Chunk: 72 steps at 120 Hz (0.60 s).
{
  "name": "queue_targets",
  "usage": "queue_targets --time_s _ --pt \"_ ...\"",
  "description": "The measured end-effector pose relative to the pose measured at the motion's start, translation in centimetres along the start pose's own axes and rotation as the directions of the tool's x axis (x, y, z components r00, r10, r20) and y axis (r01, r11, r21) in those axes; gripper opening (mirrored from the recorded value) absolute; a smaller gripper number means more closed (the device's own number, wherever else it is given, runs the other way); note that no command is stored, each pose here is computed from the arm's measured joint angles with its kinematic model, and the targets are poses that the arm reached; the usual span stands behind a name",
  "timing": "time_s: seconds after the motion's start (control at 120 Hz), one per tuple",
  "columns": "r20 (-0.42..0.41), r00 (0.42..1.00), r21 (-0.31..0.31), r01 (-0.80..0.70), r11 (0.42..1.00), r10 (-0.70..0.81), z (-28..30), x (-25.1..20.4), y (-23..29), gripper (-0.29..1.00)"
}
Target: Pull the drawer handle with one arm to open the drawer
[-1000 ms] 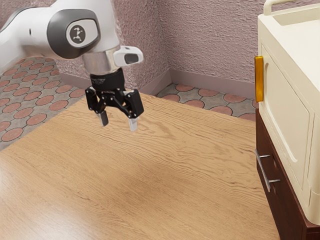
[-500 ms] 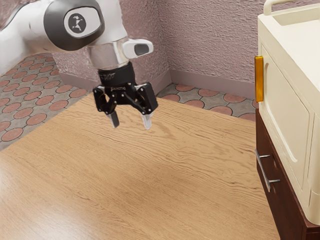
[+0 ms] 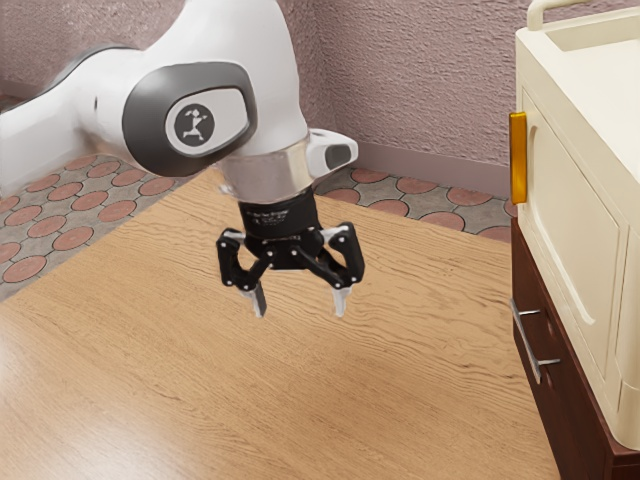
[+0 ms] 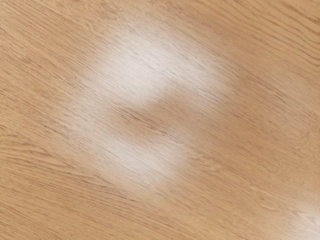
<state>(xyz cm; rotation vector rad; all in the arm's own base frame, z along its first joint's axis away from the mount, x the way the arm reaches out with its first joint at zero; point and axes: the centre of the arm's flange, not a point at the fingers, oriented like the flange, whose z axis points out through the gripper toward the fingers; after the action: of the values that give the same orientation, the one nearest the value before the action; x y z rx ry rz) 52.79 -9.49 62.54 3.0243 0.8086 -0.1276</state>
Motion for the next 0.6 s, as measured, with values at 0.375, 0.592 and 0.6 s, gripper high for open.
queue_targets --time_s 0.375,0.592,0.6 --pt "-0.059 0.995 -0.057 0.073 0.996 -0.076 0.1 -4.6 5.1 0.70" --pt "-0.067 0.987 -0.089 0.143 0.986 -0.149 0.1 -3.9 5.5 0.70" --pt "-0.068 0.986 -0.091 0.146 0.985 -0.153 0.1 -3.8 5.5 0.70"
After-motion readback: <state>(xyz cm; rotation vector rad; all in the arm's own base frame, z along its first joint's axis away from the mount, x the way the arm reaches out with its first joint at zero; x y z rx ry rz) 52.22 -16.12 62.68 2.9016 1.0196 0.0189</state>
